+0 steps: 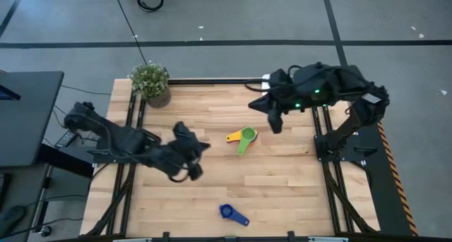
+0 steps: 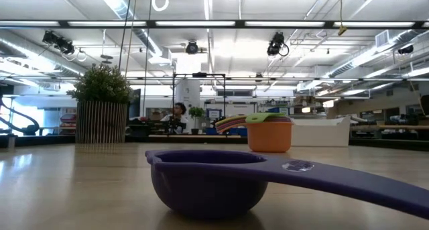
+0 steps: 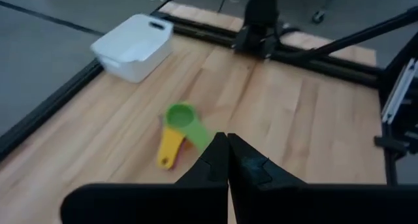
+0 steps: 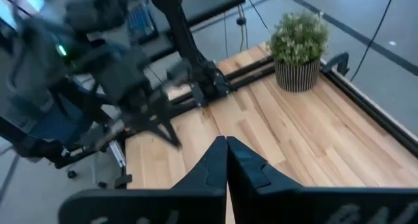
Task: Nest measuring cups in basket
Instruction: Stack the green measuring cup on top of the yellow measuring cup
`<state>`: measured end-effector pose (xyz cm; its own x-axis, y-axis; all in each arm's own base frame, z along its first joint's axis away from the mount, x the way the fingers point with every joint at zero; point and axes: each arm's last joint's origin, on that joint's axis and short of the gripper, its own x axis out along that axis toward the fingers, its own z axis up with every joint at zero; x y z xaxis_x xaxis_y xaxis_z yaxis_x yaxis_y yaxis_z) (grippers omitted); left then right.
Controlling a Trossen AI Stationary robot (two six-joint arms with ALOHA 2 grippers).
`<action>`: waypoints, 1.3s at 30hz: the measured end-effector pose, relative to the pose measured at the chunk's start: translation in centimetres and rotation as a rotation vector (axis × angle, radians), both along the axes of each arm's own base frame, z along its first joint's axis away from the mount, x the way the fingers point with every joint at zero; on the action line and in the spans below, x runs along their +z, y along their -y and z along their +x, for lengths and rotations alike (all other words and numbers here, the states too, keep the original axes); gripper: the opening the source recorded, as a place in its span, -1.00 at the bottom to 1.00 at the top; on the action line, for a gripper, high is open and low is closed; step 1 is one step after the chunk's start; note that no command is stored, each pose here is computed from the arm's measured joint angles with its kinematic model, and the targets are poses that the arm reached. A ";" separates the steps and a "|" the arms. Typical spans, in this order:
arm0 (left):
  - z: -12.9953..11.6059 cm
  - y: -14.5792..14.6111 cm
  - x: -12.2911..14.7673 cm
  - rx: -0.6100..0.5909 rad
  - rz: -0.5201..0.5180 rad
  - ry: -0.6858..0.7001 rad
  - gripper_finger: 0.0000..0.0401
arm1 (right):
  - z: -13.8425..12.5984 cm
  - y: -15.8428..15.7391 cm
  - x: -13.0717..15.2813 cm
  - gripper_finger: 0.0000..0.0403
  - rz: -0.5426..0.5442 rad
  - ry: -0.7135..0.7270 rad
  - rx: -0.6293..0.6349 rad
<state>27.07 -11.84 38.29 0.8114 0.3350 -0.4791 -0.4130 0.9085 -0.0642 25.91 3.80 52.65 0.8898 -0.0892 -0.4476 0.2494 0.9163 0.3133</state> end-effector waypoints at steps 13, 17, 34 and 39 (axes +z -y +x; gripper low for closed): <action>11.2 1.2 -8.7 0.037 -0.072 0.067 -0.99 | -2.5 0.1 1.5 -0.97 -0.066 0.066 0.058; 14.4 0.7 -13.2 0.088 -0.088 0.058 -0.99 | -3.0 0.1 1.7 -0.97 -0.075 0.074 0.104; 18.3 -0.4 -23.1 0.134 -0.077 -0.023 -0.99 | -4.0 0.1 2.3 -0.96 -0.092 0.106 0.180; 18.4 -1.2 -24.4 0.146 -0.062 -0.080 -0.99 | -4.0 0.1 2.4 -0.96 -0.089 0.119 0.178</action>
<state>45.47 -10.68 13.92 0.7145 0.4145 -0.5636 -0.5465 0.8337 -0.0797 21.93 3.69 55.08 0.9411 0.0396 -0.3357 0.0474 0.9678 0.2472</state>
